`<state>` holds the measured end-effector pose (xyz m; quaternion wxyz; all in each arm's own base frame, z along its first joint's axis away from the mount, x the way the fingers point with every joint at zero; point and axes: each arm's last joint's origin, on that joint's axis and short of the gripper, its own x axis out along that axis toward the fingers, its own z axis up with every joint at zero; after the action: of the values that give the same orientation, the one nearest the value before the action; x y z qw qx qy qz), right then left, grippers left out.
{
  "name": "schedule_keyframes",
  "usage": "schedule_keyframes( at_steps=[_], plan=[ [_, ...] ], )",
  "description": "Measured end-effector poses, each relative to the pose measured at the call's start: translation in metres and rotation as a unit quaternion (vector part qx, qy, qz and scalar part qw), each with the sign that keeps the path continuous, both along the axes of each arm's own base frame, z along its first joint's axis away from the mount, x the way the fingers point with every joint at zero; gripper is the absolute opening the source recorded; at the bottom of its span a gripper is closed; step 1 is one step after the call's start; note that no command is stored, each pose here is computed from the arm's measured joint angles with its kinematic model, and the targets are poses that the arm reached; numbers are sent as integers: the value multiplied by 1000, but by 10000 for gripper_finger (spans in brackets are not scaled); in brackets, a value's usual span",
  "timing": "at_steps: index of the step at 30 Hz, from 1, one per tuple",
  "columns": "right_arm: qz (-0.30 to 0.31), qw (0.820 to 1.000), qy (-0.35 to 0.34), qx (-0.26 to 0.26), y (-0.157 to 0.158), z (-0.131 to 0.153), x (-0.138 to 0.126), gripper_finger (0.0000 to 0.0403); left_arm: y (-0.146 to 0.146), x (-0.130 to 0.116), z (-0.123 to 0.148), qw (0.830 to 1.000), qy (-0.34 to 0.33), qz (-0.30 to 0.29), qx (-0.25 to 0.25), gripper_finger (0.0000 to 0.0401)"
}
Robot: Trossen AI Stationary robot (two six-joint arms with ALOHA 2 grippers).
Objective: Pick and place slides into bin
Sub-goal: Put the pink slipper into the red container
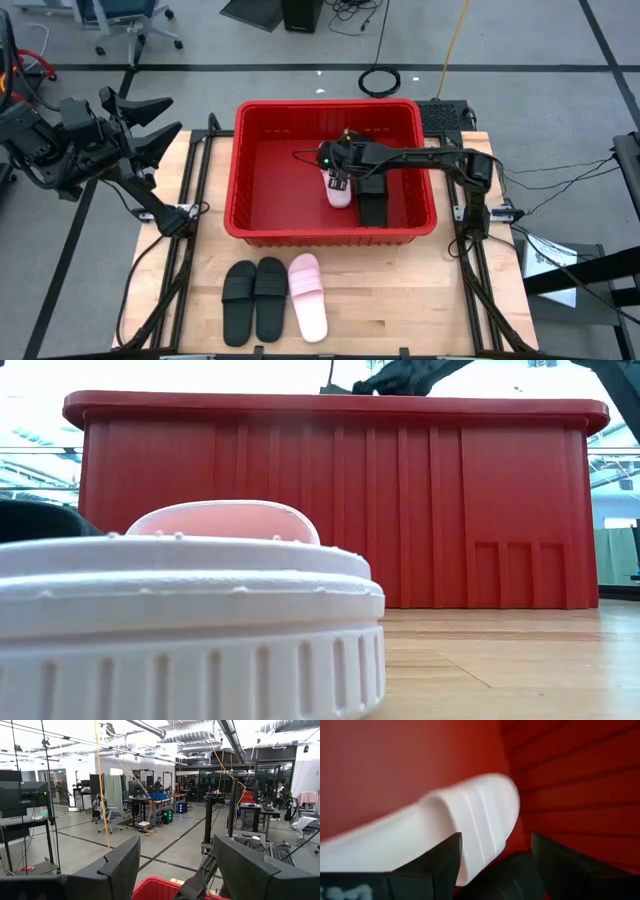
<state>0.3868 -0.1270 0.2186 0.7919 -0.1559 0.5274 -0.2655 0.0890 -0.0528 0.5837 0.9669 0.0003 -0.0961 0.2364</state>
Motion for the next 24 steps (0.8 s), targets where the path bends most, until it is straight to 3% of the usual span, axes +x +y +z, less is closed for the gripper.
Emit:
schedule_keyframes(
  at_steps=[7, 10, 12, 14, 17, 24],
  plan=[
    [-13, 990, -139, -5, 23, 58, -8, 227, 0, 0, 0, 1000, 8, 2, 14, 255],
    [-38, 971, -238, 7, 31, 88, -14, 226, 0, 0, 0, 1000, 14, 5, 26, 255],
    [-47, 948, -314, 22, 35, 109, -18, 226, 0, 0, 0, 999, 19, 7, 36, 255],
    [-46, 918, -393, 37, 37, 131, -23, 226, 1, -1, 0, 999, 21, 7, 39, 255],
    [-10, 858, -511, 58, 40, 164, -27, 226, 3, -3, 1, 999, 12, 6, 30, 255],
    [94, 681, -722, 84, 52, 223, -39, 226, 7, -9, 4, 999, 0, -11, 39, 255]
  ],
)
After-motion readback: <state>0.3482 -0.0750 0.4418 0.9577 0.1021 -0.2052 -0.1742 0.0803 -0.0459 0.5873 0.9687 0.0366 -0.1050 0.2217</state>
